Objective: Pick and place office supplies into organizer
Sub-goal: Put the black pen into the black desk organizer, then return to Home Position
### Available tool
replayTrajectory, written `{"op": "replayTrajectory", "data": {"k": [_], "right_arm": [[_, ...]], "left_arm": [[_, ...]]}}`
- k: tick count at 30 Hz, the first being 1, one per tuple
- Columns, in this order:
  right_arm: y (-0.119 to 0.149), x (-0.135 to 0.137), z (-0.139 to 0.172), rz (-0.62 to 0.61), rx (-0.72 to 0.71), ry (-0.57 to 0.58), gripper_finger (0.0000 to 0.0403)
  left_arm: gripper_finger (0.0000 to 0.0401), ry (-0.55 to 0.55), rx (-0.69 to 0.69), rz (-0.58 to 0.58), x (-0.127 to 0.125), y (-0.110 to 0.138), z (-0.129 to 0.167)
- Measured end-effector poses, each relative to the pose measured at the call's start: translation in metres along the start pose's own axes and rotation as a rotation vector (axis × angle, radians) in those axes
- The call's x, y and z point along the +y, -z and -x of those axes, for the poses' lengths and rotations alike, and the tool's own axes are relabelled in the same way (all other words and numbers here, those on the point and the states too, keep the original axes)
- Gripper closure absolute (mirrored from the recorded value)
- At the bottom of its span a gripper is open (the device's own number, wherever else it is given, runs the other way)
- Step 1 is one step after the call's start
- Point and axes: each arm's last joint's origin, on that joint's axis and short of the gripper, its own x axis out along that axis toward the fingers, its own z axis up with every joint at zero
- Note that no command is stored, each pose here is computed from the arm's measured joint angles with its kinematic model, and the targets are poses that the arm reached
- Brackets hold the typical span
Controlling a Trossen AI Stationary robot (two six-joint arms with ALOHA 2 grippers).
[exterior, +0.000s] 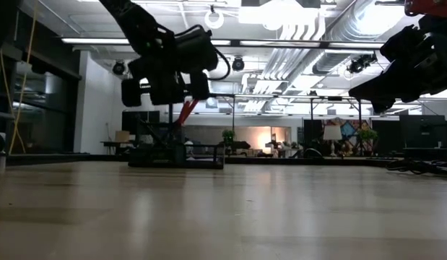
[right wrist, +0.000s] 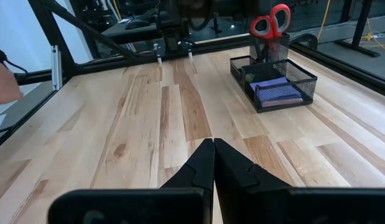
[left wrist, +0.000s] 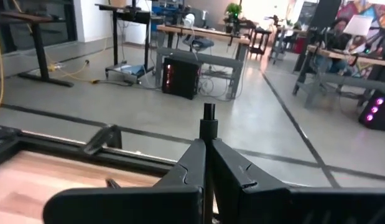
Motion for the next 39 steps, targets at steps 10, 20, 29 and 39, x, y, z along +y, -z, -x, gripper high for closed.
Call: {"op": "replayTrajectory", "data": {"k": [10, 20, 29, 39], "right_arm": [[0.000, 0.000, 0.000, 0.000, 0.001, 0.000, 0.0402], [0.000, 0.000, 0.000, 0.000, 0.000, 0.000, 0.0402], [0.000, 0.000, 0.000, 0.000, 0.000, 0.000, 0.0402], [0.000, 0.000, 0.000, 0.000, 0.000, 0.000, 0.0402]], "left_arm": [[0.0401, 0.009, 0.023, 0.035, -0.008, 0.031, -0.003], [0.0399, 0.040, 0.017, 0.062, -0.010, 0.031, 0.008], [0.0314, 0.046, -0.057, 0.048, -0.010, 0.028, 0.020], [0.0270, 0.273, 0.180, -0.111, 0.009, -0.041, 0.066]]}}
